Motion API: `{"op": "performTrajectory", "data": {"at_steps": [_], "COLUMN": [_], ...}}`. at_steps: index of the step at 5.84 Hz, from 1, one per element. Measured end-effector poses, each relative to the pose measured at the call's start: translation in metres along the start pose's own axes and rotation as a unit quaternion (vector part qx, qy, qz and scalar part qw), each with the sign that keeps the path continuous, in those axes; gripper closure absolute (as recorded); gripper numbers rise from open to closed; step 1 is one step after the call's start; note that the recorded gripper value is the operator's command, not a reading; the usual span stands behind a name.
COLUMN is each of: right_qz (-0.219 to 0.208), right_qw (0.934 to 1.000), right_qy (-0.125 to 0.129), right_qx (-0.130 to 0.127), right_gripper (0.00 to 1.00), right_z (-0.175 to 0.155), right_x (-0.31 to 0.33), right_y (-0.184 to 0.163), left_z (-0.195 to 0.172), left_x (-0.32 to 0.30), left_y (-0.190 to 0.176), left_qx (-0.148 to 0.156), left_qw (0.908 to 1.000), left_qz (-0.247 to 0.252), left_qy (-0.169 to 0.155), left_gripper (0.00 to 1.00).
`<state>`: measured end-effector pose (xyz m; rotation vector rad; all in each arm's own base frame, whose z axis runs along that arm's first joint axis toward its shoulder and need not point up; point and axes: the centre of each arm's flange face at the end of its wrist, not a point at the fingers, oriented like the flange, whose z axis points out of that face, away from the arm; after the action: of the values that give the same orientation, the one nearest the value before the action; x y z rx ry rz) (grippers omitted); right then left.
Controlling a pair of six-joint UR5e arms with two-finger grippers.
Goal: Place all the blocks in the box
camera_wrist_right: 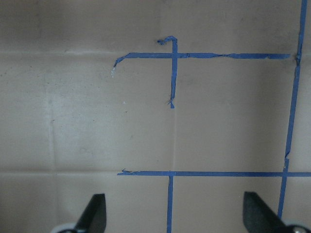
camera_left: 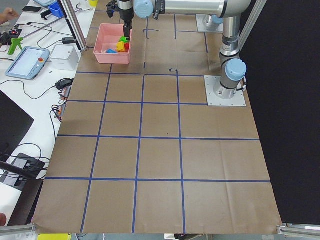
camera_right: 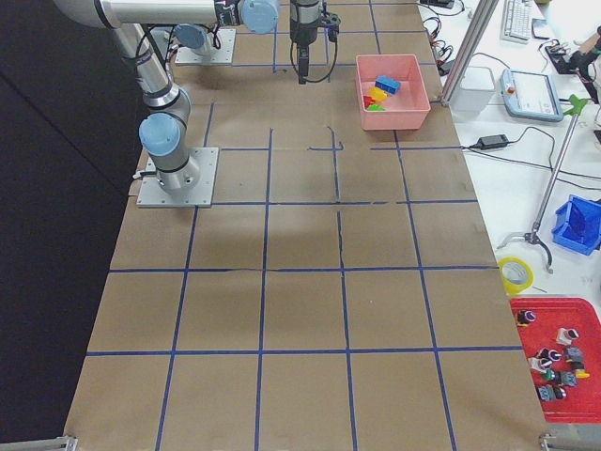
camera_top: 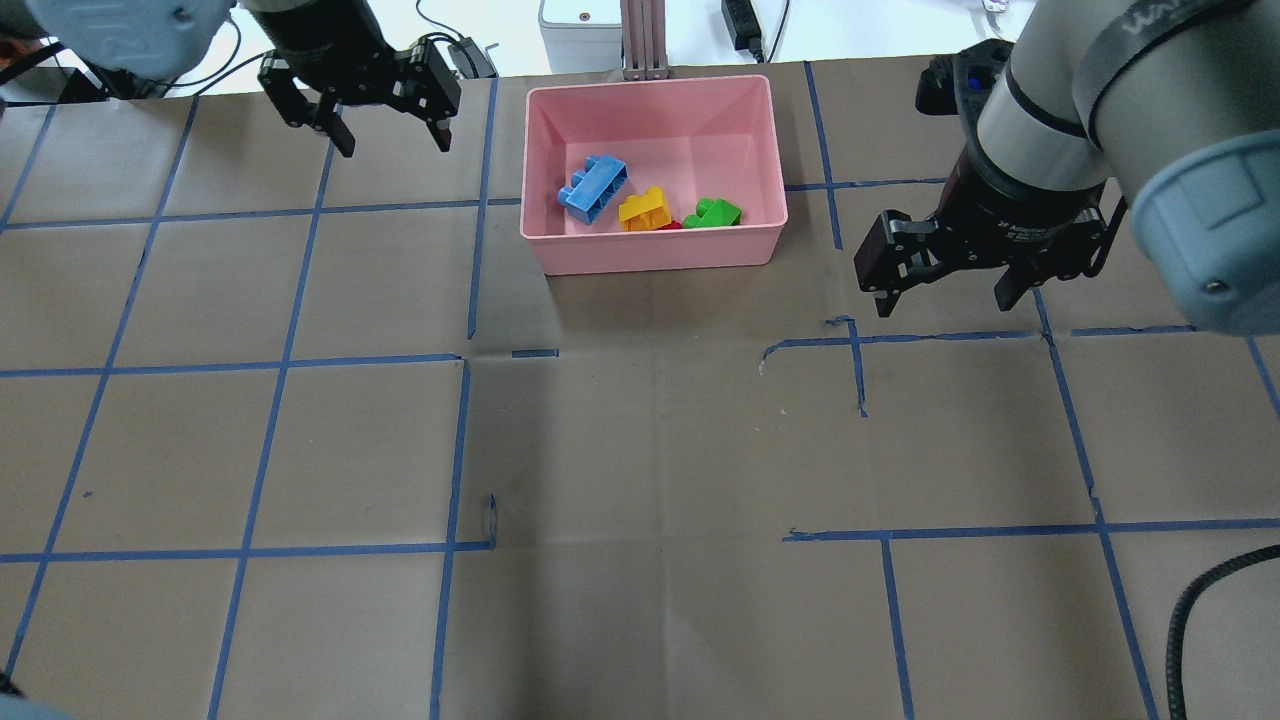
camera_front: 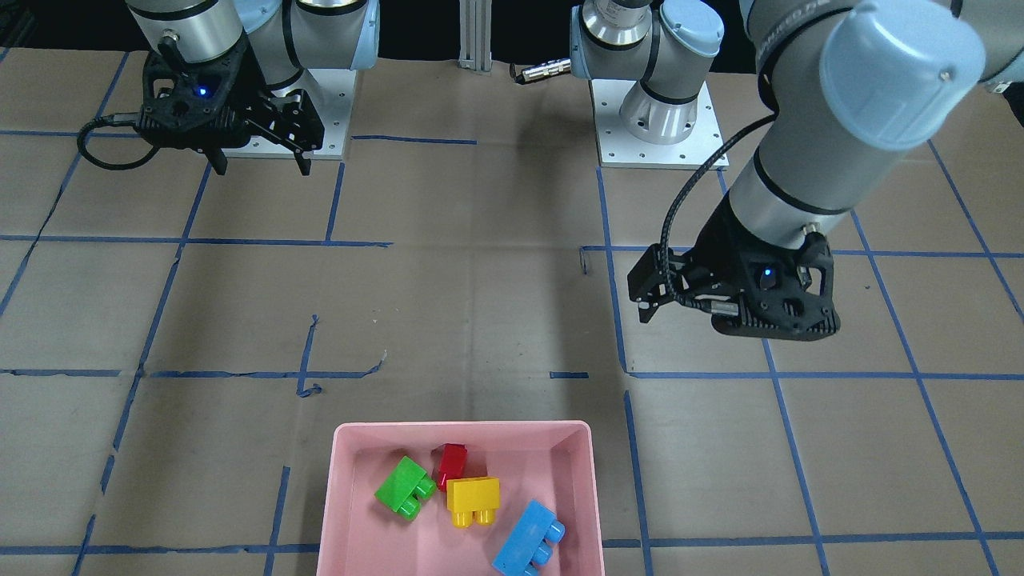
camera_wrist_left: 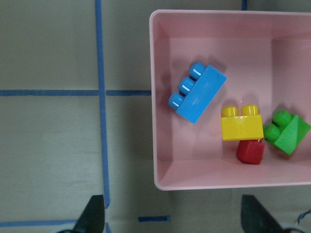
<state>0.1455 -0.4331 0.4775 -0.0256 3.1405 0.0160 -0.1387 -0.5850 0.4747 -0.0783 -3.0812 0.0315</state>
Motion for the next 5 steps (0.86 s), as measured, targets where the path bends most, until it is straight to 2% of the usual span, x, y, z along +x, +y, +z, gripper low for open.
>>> {"op": "performTrajectory", "data": {"at_steps": [2, 5], "right_qz": [0.000, 0.000], "right_qw": [1.0000, 1.0000], "right_qy": [0.000, 0.000], "right_qx": [0.007, 0.007], "right_gripper": [0.00, 0.00], "right_z": [-0.006, -0.006], "right_x": [0.000, 0.000], "right_y": [0.003, 0.002], "left_z": [-0.020, -0.023], "left_x": [0.001, 0.002], "left_y": [0.058, 0.075], "left_qx": [0.008, 0.011], "left_qw": [0.9999, 0.9998], "left_qz": [0.004, 0.006], "left_qy": [-0.010, -0.018], "left_gripper": [0.01, 0.01]}}
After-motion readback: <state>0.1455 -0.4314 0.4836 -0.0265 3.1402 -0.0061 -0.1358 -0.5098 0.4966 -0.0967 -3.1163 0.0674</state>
